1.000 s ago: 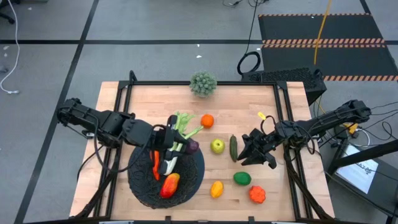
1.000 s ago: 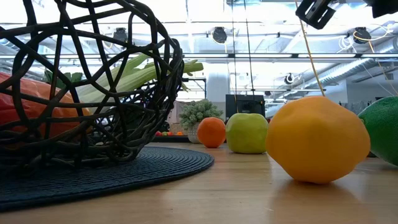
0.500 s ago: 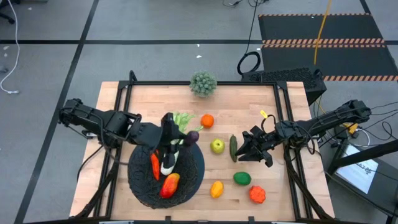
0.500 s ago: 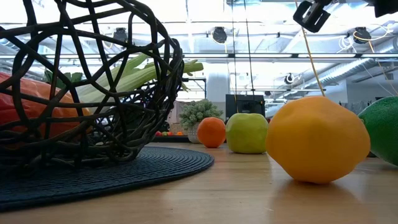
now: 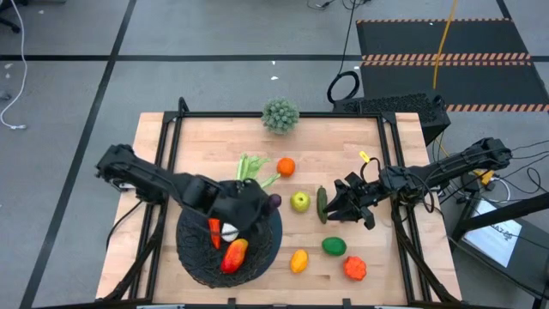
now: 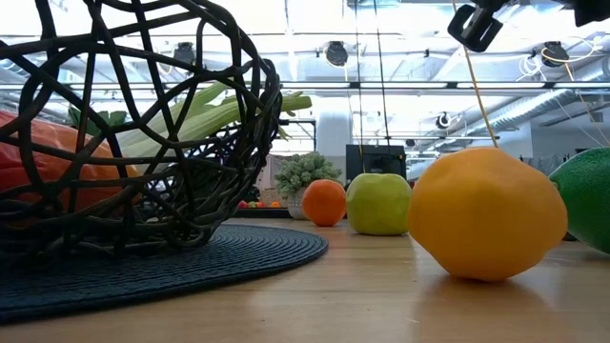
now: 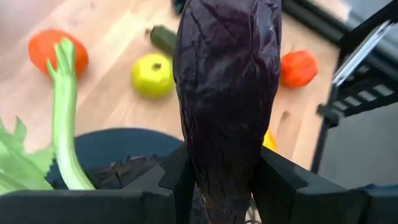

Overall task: Build produce basket
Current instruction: Put the purple eggplant into the black wire basket, then put the green green lime into the black wire basket

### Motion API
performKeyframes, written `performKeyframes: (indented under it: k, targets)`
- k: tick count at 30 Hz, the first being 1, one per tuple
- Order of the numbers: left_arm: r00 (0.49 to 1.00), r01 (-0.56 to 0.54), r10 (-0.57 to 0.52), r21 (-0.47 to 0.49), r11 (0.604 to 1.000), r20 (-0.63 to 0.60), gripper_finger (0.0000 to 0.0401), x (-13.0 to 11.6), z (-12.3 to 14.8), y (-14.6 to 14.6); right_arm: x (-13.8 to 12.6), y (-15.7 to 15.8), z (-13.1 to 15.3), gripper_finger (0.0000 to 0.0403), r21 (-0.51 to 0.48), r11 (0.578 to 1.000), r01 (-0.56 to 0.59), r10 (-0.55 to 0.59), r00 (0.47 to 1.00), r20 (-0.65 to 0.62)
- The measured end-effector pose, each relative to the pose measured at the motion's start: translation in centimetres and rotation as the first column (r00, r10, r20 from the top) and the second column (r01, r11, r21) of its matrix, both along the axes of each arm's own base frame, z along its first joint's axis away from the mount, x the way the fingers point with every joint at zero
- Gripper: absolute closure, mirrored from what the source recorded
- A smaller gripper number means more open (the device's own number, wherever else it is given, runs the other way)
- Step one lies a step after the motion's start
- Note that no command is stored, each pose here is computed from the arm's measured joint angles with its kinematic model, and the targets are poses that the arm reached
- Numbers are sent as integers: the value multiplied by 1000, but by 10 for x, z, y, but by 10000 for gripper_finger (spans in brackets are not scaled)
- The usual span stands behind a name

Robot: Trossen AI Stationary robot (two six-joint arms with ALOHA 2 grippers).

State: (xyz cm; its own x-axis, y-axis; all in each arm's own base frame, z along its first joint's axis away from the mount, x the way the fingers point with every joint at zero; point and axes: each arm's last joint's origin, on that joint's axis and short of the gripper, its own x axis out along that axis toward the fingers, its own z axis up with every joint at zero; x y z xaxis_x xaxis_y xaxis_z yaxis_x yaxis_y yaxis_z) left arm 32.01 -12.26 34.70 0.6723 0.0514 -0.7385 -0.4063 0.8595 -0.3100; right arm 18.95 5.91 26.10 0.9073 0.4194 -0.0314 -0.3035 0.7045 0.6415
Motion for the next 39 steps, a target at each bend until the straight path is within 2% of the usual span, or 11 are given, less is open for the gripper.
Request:
performKeyframes:
  k: [10, 16, 21, 26, 30, 33, 39]
  targets:
    - [988, 24, -18, 38, 999, -157, 270, 21, -52, -30, 0, 1, 0, 264, 3, 1000, -19, 19, 1000, -2]
    - [973, 31, -30, 5, 999, -227, 269, 28, -73, -39, -1, 2, 0, 264, 15, 996, -87, 88, 996, -6]
    - [953, 25, -15, 29, 999, -303, 252, 19, -77, -40, -2, 4, 0, 264, 76, 987, -143, 145, 989, -34]
    - [941, 29, -18, 27, 999, -337, 192, 12, -74, -41, -6, 5, 2, 264, 106, 971, -213, 218, 975, -37]
    - [941, 33, -42, -33, 999, -337, 140, 15, -74, -41, -9, 4, 6, 264, 107, 970, -220, 223, 975, -12]
    - [947, -10, -19, -90, 996, -319, 117, 20, -73, -37, -12, 3, 9, 264, 105, 969, -222, 223, 975, 5]
    - [954, -127, 66, -195, 973, -293, 119, 17, -52, -18, -23, 0, 8, 264, 101, 972, -213, 219, 974, -53]
